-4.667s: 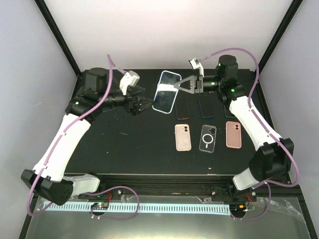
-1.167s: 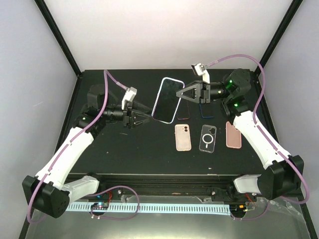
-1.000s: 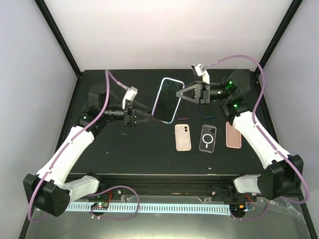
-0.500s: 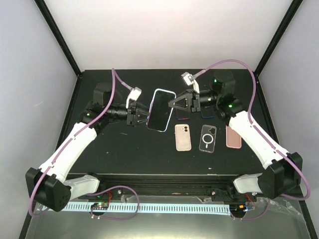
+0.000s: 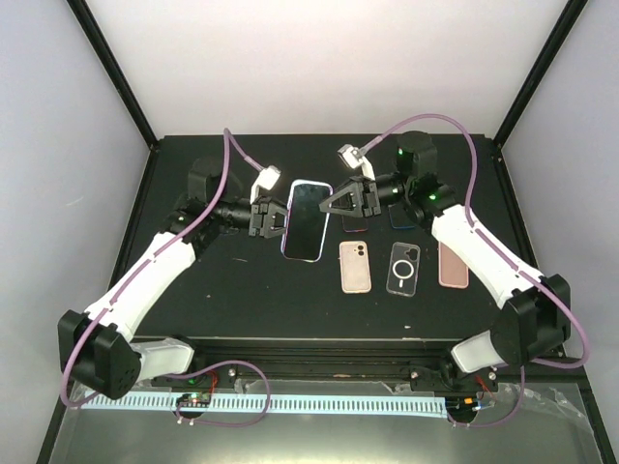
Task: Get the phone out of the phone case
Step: Remove the phone case from the phone.
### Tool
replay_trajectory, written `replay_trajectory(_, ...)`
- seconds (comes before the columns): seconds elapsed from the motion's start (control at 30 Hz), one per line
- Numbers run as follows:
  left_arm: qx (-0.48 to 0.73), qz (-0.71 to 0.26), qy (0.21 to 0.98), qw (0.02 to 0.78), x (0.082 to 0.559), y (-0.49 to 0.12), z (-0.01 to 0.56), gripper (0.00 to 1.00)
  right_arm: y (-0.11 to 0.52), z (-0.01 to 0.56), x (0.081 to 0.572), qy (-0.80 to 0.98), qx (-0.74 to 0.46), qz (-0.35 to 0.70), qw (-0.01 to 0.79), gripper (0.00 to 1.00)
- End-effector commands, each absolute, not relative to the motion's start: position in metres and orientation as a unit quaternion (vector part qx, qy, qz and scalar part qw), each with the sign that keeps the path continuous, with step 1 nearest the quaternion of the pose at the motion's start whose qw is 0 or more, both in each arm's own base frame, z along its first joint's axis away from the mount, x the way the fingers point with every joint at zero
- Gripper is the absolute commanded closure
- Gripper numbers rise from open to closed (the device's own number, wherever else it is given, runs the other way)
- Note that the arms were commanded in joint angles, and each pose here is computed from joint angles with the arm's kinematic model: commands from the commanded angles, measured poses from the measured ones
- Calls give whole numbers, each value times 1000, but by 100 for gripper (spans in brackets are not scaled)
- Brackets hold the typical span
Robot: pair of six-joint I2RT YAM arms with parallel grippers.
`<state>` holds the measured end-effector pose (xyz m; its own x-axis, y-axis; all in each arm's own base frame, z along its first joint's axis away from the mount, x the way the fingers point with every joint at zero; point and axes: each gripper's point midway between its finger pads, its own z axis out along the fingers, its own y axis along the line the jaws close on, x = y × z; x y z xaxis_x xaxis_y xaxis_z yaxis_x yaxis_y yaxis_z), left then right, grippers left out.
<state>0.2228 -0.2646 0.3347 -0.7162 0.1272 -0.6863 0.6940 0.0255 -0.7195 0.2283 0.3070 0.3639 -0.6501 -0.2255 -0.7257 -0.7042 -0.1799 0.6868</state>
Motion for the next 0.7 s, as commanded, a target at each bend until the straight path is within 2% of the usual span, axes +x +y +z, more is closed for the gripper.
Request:
replay_trajectory(0.0, 296, -647, 642, 286, 236, -274, 377, 77, 332, 344, 207, 614, -383, 684, 90, 99)
replay_trajectory(0.13, 260, -645, 663, 276, 243, -269, 359, 90, 331, 339, 233, 630, -362, 680, 96, 99)
replay_trajectory(0.27, 221, -648, 678, 266, 252, -264, 342, 98, 331, 331, 259, 651, -337, 673, 99, 99)
replay_trajectory(0.67, 97, -657, 710, 235, 286, -241, 322, 98, 308, 333, 313, 704, -301, 620, 170, 57)
